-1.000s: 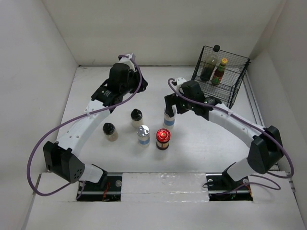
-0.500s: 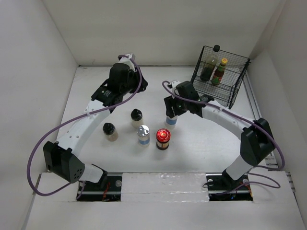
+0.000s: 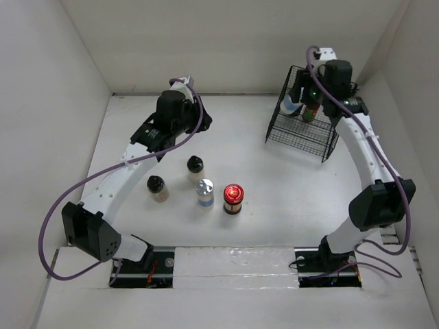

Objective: Organize the condiment bottles

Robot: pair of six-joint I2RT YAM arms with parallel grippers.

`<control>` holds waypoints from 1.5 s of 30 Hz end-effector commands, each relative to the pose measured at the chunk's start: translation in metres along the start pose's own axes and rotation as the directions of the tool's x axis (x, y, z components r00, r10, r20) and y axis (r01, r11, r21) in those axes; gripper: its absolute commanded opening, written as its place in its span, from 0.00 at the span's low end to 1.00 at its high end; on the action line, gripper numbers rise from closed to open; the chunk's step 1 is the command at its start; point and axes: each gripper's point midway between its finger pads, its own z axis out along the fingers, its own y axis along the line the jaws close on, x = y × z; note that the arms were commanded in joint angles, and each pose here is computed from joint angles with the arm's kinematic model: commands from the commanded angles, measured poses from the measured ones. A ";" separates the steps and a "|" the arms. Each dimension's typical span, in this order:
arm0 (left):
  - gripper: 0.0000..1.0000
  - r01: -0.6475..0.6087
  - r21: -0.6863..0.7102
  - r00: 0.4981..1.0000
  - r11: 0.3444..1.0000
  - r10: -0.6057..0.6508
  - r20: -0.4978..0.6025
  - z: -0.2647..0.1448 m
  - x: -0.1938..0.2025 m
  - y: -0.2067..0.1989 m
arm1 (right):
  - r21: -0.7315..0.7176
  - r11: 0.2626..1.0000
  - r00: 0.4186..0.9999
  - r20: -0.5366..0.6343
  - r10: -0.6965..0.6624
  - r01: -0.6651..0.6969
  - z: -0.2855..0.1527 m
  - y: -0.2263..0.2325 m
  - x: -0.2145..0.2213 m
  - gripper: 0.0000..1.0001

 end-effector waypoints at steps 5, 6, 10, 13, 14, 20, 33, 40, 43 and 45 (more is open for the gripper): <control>0.33 -0.003 0.060 0.998 0.998 -0.001 0.066 -0.007 -0.023 -0.017 | 0.053 0.998 0.977 0.212 0.012 -0.024 0.003 -0.053 -0.086 0.27; 0.33 -0.003 0.060 0.998 0.998 -0.001 0.066 -0.007 -0.023 -0.017 | 0.052 0.998 0.976 0.219 0.013 -0.025 0.006 -0.057 -0.091 0.25; 0.33 -0.003 0.064 0.999 0.998 0.000 0.054 -0.004 -0.020 -0.017 | 0.075 0.997 0.978 0.209 0.019 -0.035 0.027 -0.071 -0.094 0.25; 0.33 -0.003 0.056 0.998 0.998 -0.001 0.058 -0.004 -0.021 -0.016 | 0.098 0.995 0.983 0.184 0.012 -0.031 0.033 -0.077 -0.085 0.25; 0.33 -0.003 0.056 0.998 0.998 -0.001 0.058 -0.004 -0.021 -0.016 | 0.102 0.994 0.989 0.146 0.012 -0.027 0.038 -0.079 -0.071 0.25; 0.33 -0.003 0.056 0.998 0.998 -0.001 0.058 -0.004 -0.021 -0.016 | 0.140 0.990 0.996 0.085 0.007 -0.018 0.043 -0.076 -0.039 0.25; 0.33 -0.003 0.059 0.999 0.998 0.000 0.044 -0.001 -0.014 -0.014 | 0.140 0.990 0.994 -0.110 0.013 0.003 0.110 -0.079 0.018 0.40; 0.33 0.006 0.087 0.999 0.996 -0.010 0.050 -0.003 -0.015 -0.019 | 0.136 0.990 0.988 -0.146 0.047 -0.027 0.119 -0.074 0.027 0.66; 0.33 0.017 0.088 0.999 0.996 -0.021 0.049 -0.003 -0.015 -0.020 | 0.142 0.990 0.994 -0.101 0.039 -0.024 0.103 -0.072 0.008 0.79; 0.34 0.016 0.097 0.999 0.995 -0.021 0.044 -0.004 -0.014 -0.021 | 0.142 0.990 0.997 -0.063 0.036 -0.026 0.085 -0.063 -0.007 0.85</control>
